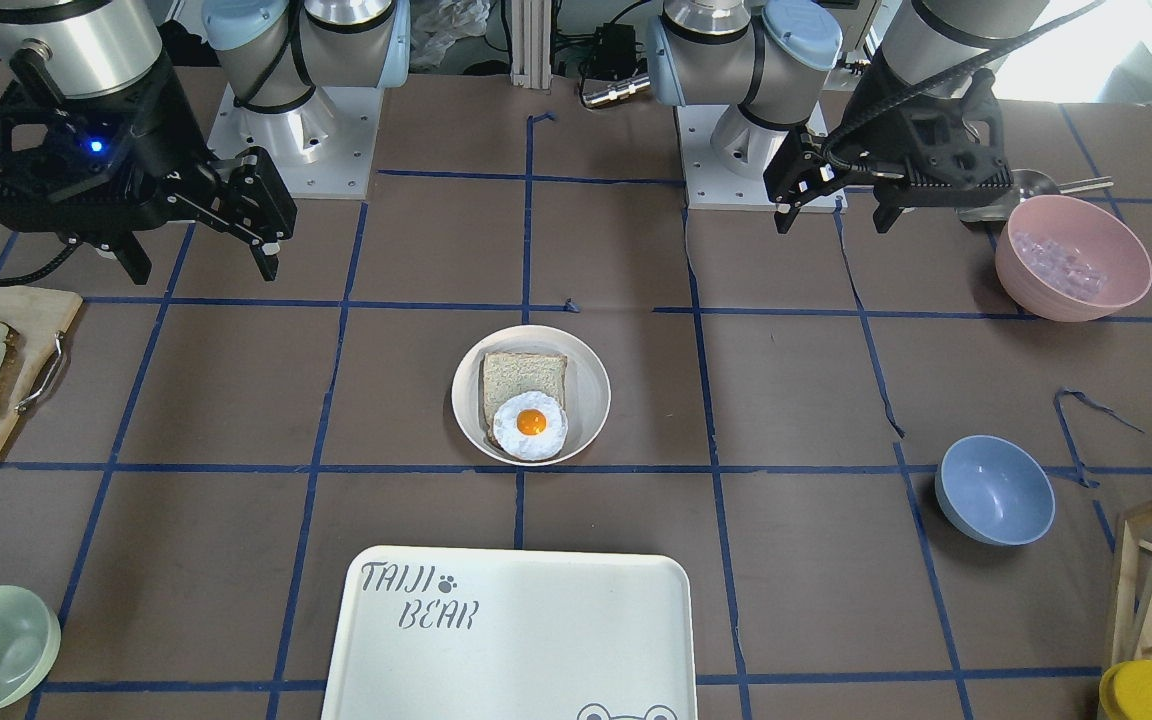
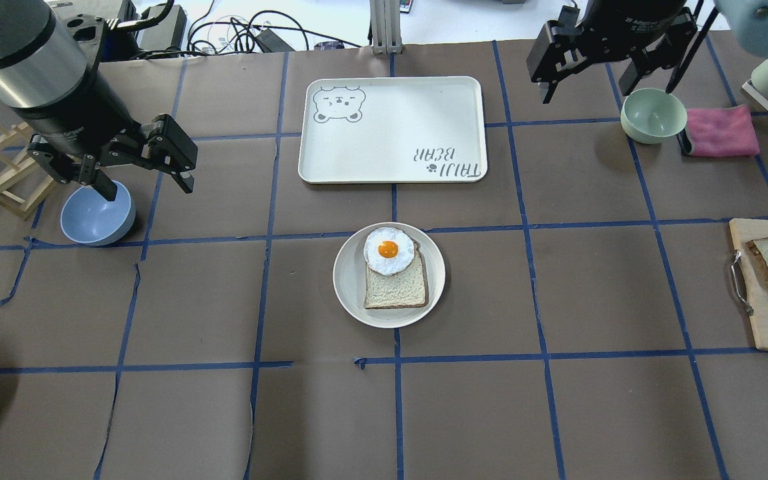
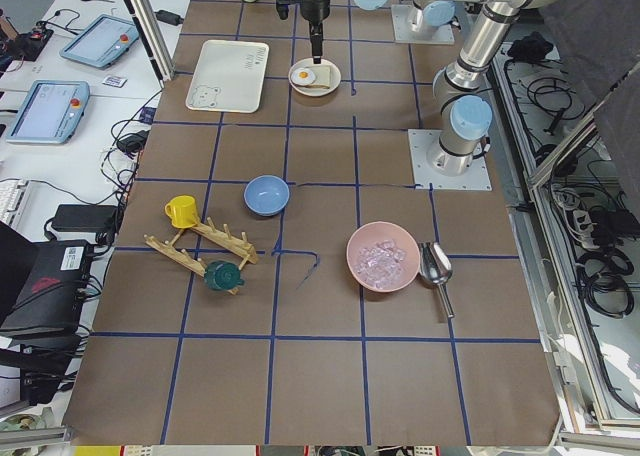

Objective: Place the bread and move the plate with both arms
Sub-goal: 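Move the right gripper toward the wooden cutting board with bread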

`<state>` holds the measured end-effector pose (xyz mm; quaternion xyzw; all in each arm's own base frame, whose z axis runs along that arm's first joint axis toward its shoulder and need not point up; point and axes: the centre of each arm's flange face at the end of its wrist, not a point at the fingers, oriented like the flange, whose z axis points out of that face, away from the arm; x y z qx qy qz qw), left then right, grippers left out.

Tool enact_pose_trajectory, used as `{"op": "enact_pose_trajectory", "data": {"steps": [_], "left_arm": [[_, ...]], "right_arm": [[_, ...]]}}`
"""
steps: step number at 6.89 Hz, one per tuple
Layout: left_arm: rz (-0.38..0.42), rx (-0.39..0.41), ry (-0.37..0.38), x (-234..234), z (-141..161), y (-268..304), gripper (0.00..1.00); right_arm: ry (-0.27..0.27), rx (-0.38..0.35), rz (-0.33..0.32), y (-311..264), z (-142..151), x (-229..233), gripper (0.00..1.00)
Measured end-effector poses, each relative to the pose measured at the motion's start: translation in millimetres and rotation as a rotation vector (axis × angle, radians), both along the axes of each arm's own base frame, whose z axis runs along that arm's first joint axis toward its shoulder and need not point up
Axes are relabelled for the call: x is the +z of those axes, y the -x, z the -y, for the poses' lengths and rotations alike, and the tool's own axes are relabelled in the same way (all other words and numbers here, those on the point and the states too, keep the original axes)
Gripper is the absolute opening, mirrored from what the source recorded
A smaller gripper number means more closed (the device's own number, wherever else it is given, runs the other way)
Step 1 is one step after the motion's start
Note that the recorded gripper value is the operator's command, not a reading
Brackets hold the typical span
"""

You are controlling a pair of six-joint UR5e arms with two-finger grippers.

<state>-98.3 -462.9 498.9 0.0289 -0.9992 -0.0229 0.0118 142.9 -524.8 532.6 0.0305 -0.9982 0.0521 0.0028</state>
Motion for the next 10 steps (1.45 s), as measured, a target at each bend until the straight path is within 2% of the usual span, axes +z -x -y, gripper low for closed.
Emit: {"op": "enact_pose_trajectory", "data": {"steps": [7, 10], "left_arm": [[0.0, 0.0, 0.0, 0.0, 0.1, -0.2, 1.0], [0.0, 0.0, 0.001, 0.1, 0.2, -0.2, 1.0]], "right_arm": [[-0.005, -0.013, 0.009, -0.7, 1.6, -0.8, 1.0], [0.032, -0.013, 0.004, 0.5, 8.2, -2.2, 1.0]]}}
